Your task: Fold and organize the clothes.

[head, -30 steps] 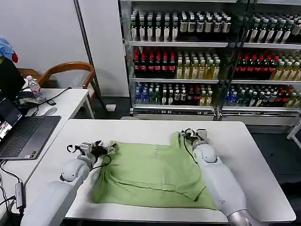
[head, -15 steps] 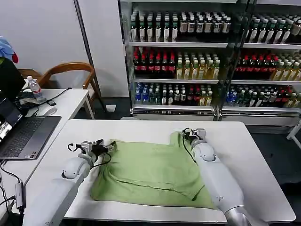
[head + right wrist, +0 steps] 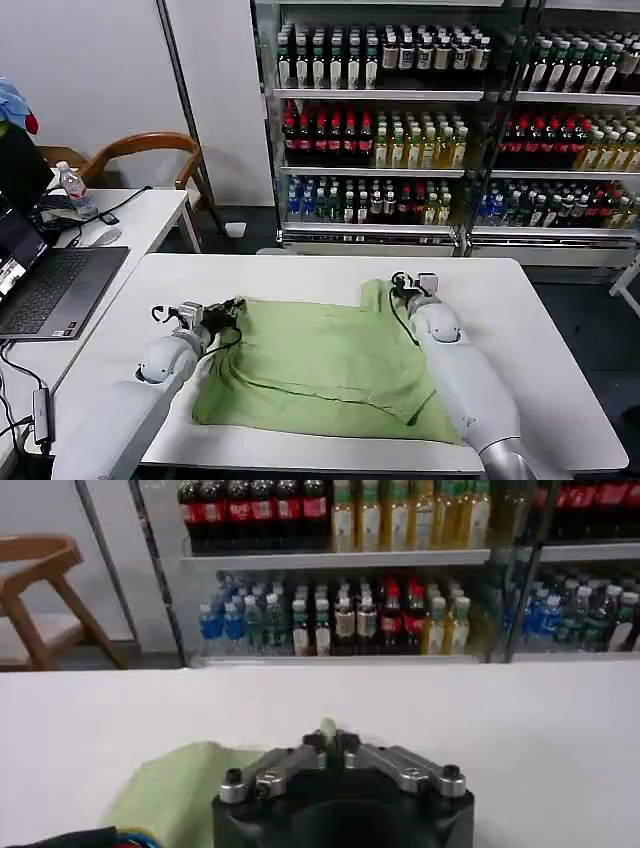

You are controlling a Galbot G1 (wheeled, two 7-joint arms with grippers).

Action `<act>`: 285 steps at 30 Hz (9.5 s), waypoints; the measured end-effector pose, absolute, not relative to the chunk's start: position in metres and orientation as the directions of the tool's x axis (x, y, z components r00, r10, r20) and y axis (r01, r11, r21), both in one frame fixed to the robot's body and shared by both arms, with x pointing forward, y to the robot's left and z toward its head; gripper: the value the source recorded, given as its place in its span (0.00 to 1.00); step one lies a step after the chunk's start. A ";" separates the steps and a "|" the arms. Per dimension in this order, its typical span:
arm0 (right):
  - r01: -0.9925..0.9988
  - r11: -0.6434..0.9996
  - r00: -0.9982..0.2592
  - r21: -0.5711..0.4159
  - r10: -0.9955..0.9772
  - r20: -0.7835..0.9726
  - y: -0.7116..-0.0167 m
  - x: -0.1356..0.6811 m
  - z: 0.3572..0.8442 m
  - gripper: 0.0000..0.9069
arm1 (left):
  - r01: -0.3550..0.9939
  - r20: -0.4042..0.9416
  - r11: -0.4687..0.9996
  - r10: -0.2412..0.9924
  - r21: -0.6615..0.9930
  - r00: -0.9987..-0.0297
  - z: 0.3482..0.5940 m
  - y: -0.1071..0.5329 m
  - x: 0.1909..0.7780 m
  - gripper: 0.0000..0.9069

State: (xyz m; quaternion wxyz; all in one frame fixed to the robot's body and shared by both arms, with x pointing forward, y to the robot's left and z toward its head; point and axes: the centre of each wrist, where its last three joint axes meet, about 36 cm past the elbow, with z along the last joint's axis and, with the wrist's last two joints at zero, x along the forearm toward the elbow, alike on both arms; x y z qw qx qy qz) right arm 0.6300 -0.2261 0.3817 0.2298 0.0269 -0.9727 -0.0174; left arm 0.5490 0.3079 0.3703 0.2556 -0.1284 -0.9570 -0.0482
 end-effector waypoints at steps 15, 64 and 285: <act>-0.089 0.994 -0.929 0.069 -0.108 0.353 -0.241 0.571 0.417 0.00 | 0.264 0.432 0.964 0.248 -0.024 -0.867 0.386 0.314 0.522 0.04; -0.158 0.986 -0.931 0.045 -0.164 0.325 -0.246 0.330 0.444 0.00 | 0.248 0.381 0.967 0.248 -0.051 -0.890 0.398 0.325 0.374 0.04; -0.075 0.965 -0.964 -0.250 -0.006 0.264 -0.283 0.303 0.439 1.00 | 0.056 0.474 0.997 0.072 -0.048 -0.877 0.360 0.240 0.319 0.06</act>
